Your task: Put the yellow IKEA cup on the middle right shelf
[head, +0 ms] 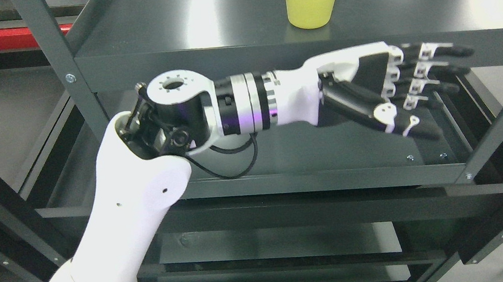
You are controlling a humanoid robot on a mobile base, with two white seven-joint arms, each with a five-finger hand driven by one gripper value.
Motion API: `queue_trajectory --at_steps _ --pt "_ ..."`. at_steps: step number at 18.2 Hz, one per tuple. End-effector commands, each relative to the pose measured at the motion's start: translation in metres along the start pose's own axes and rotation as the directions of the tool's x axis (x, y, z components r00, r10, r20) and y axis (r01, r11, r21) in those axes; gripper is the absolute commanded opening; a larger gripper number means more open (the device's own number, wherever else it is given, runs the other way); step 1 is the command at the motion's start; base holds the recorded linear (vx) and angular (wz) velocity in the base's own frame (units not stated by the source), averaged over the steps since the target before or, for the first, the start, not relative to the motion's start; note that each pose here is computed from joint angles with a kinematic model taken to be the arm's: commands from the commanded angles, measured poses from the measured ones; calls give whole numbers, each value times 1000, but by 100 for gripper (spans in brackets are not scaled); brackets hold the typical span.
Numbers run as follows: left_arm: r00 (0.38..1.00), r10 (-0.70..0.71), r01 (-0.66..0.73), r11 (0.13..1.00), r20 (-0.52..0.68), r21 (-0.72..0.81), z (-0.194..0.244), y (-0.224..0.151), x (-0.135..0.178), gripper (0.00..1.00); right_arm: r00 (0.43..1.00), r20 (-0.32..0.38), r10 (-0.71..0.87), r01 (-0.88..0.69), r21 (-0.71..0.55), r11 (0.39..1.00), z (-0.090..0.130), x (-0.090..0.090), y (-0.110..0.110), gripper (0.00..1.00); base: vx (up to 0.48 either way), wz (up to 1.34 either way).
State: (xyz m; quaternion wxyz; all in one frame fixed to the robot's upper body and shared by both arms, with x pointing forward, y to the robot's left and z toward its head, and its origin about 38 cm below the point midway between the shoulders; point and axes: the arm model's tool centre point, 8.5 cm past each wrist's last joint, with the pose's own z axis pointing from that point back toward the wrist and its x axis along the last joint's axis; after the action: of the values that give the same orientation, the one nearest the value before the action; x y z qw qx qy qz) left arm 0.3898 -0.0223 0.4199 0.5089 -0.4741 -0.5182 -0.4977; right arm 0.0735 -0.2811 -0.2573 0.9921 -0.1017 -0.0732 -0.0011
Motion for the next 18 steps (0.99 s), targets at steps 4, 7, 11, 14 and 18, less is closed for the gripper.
queue_trajectory --at_steps 4,7,11,14,18 --pt "973 128 -126 992 -192 25 -25 -21 -136 98 1000 -15 -3 3 -12 1000 -1 -9 -10 99 0 0" --pt "989 57 -26 976 -139 215 -11 7 -165 98 1000 -15 -3 3 -12 1000 -1 -9 -10 99 0 0" --pt "987 -158 150 808 -35 570 37 60 -168 99 1000 -15 -3 3 -12 1000 -1 -9 -10 99 0 0" --pt "975 -222 147 730 28 667 73 63 -178 99 1000 -15 -3 3 -12 1000 -1 -9 -10 99 0 0" --pt "940 -340 205 611 20 765 111 65 -172 99 1000 -15 -3 3 -12 1000 -1 -9 -10 99 0 0"
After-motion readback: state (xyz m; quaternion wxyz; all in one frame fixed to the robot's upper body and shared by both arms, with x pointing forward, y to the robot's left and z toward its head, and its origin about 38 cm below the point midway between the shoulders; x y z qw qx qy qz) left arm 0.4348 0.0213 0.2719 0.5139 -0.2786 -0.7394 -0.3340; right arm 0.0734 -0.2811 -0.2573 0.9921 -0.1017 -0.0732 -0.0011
